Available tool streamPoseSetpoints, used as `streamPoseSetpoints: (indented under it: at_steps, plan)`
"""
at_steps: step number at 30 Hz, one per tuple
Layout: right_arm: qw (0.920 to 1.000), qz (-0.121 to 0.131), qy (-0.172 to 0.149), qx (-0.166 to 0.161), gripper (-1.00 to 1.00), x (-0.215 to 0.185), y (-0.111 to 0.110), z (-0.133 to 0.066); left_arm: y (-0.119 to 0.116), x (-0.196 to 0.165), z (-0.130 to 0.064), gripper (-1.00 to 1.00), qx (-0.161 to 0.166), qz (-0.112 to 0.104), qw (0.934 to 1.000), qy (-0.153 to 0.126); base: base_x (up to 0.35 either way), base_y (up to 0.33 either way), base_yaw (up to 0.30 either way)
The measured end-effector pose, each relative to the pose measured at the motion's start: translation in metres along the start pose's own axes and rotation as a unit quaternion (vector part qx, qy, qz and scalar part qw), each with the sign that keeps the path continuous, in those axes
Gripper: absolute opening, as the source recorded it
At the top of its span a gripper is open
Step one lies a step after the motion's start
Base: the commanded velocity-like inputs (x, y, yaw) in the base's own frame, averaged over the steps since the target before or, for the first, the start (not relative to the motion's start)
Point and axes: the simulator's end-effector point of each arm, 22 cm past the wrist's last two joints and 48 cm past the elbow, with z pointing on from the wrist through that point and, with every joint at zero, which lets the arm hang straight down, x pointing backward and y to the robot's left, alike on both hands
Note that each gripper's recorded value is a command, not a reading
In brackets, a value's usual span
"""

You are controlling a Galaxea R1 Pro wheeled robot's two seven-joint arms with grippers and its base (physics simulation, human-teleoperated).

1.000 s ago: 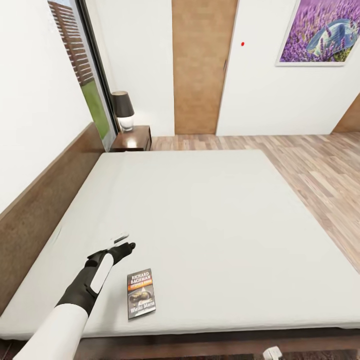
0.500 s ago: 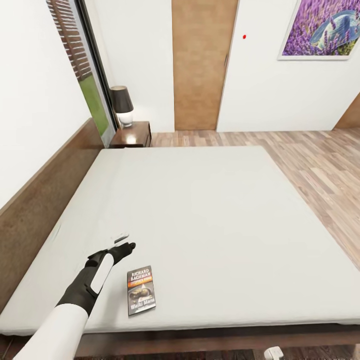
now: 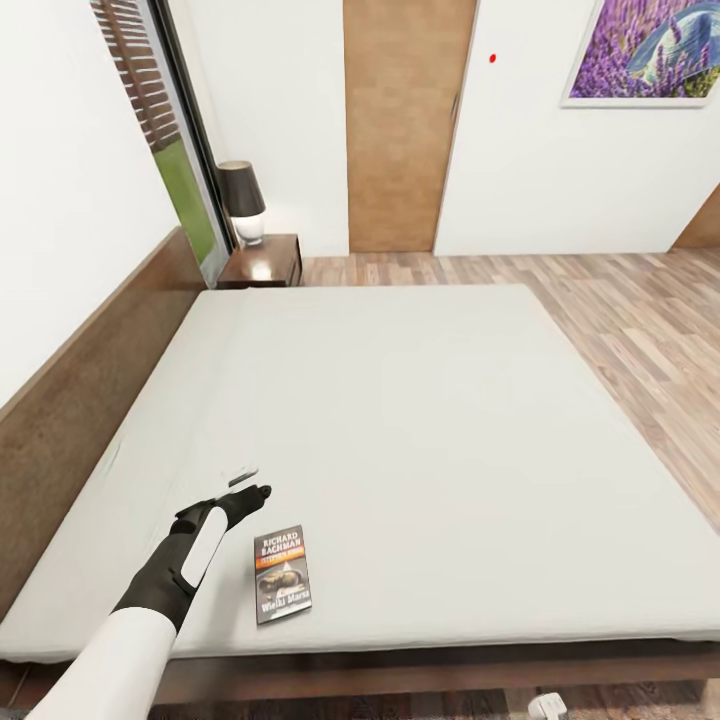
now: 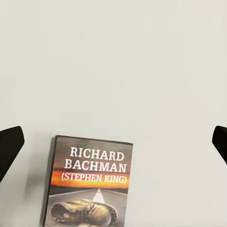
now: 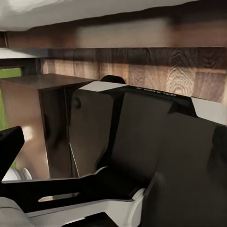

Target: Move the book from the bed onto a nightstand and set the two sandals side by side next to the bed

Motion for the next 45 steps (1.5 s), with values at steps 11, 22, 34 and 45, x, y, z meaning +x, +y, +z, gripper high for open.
streamPoseSetpoints:
  at_steps: [11,22,34,45]
  plan:
    - [1.0,0.006,0.007,0.0,1.0,0.006,-0.002,0.002,0.004,0.008,0.006,1.0,-0.004,0.0,1.0,0.008,0.0,0.0,0.0]
    - [0.9998,0.012,0.013,0.001,1.0,0.013,-0.004,0.004,0.009,0.016,0.012,1.0,-0.008,0.0,0.9998,0.015,0.0,0.0,0.0]
    - [0.9996,0.019,0.02,0.001,1.0,0.02,-0.006,0.006,0.013,0.025,0.019,1.0,-0.013,0.0,0.9996,0.024,0.0,0.0,0.0]
    - [0.9994,0.024,0.026,0.001,1.0,0.026,-0.009,0.008,0.019,0.038,0.026,1.0,-0.018,0.0,0.9992,0.036,0.0,0.0,0.0]
